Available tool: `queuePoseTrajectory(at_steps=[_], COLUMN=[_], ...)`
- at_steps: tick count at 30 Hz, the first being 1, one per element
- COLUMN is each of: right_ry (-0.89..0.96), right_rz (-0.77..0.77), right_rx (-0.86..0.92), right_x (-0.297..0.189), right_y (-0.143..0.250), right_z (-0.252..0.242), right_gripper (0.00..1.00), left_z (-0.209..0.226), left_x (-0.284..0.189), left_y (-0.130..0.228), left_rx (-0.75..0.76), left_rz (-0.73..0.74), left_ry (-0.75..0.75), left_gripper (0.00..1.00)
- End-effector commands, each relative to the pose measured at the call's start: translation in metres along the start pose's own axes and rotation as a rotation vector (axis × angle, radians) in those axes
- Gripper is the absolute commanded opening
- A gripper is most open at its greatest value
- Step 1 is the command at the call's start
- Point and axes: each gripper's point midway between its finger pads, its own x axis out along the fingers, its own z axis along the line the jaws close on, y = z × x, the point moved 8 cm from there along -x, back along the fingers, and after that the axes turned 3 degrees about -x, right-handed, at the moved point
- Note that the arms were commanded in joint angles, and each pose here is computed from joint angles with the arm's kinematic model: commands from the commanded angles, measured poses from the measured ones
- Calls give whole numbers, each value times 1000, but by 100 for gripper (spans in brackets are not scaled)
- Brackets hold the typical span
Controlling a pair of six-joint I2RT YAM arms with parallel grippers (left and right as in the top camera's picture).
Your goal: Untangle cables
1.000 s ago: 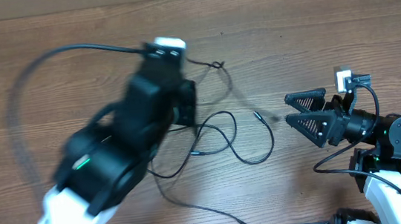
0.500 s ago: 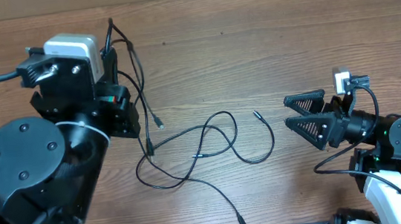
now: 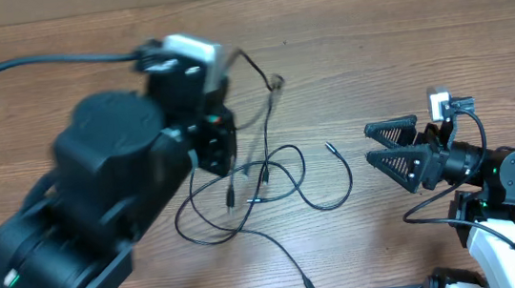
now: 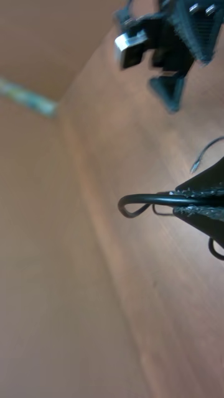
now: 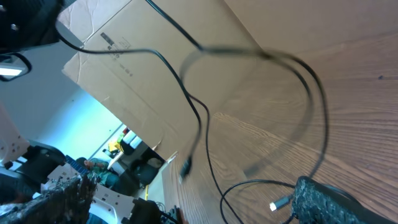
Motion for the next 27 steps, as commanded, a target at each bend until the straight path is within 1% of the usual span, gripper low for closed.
queuePoseTrajectory(at_steps=[1, 7, 12, 15, 21, 27], right_ry=[5, 28, 39, 40, 52, 65], right_rz=[-8, -26, -40, -40, -48, -51], right_rx=[1, 51, 62, 66, 98, 114], right_x=[0, -1, -1, -1, -1, -1], right_y=[-3, -2, -3, -3, -2, 0], right_z=[0, -6, -8, -8, -11, -15], right_gripper=[100, 100, 100, 100, 100, 100], left_z=[-21, -36, -63, -80, -104, -118], left_x=[25, 49, 55, 55, 56, 54], left_y=[6, 15, 24, 29, 35, 35], left_rx=[28, 20, 61, 97, 125, 144], left_rz=[99, 187, 231, 239, 257, 238], left_ry=[199, 313, 396, 448, 513, 556], left_gripper=[4, 4, 4, 4, 4, 5])
